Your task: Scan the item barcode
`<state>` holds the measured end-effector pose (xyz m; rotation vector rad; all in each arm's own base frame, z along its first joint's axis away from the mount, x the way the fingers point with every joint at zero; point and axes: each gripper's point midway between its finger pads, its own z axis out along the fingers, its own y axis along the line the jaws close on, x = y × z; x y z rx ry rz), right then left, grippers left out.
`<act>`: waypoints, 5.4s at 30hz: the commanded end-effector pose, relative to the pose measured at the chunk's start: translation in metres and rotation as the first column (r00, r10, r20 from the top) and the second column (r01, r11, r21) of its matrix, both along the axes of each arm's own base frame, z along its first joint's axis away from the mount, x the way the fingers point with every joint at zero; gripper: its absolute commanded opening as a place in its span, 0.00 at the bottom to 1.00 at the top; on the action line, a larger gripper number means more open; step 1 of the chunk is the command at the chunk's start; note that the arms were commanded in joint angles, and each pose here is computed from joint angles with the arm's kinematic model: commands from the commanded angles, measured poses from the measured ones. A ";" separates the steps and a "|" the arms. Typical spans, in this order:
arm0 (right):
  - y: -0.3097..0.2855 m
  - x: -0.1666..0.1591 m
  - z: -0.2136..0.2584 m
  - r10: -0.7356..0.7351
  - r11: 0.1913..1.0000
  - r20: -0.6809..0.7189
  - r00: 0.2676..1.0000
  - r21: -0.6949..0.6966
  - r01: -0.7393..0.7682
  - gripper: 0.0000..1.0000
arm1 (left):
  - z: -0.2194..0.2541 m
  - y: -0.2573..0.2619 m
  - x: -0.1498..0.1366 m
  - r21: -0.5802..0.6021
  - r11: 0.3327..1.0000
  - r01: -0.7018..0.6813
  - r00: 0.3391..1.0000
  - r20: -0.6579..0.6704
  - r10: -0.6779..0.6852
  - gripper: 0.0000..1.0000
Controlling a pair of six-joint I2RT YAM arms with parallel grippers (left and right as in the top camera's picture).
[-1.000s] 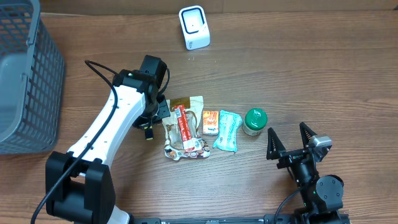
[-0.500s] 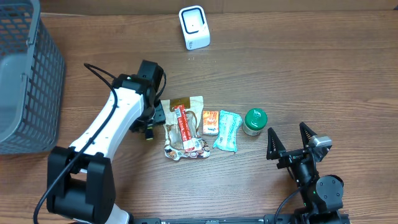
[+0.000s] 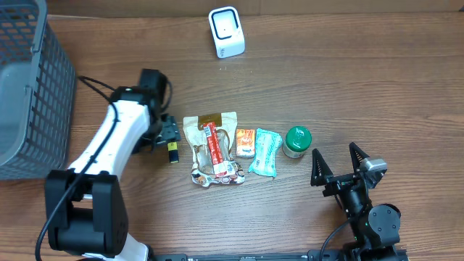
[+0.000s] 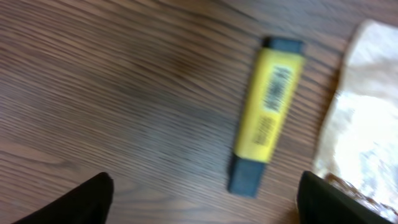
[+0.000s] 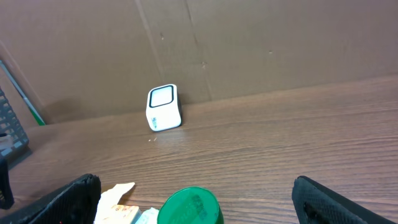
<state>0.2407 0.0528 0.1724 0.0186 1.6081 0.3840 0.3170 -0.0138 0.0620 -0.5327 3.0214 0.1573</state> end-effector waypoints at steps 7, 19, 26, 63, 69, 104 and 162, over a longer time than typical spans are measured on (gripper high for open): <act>-0.002 0.000 -0.002 -0.010 1.000 0.001 1.000 0.007 0.010 1.00 | -0.002 0.060 0.004 0.018 0.996 -0.084 0.996 0.012 0.084 1.00; -0.002 0.000 -0.002 -0.009 1.000 0.001 1.000 0.007 0.009 1.00 | -0.002 0.072 0.002 0.017 0.992 -0.122 0.992 0.015 0.122 1.00; -0.002 0.000 -0.002 -0.009 1.000 0.001 1.000 0.007 0.009 1.00 | -0.002 0.072 0.002 0.017 0.992 -0.122 0.992 0.015 0.122 1.00; -0.002 0.000 -0.002 -0.009 1.000 0.001 1.000 0.007 0.009 1.00 | -0.002 0.072 0.002 0.017 0.992 -0.122 0.992 0.015 0.122 1.00; -0.002 0.000 -0.002 -0.009 1.000 0.001 1.000 0.007 0.009 1.00 | -0.002 0.072 0.002 0.017 0.992 -0.122 0.993 0.015 0.121 1.00; -0.002 0.000 -0.002 -0.008 1.000 0.002 1.000 0.008 0.008 1.00 | -0.002 0.072 0.002 0.017 0.992 -0.121 0.993 0.015 0.121 1.00; 0.167 0.017 0.032 0.300 0.856 -0.945 0.127 0.208 -0.474 0.47 | -0.002 0.072 0.003 0.017 0.993 -0.120 0.993 0.015 0.120 1.00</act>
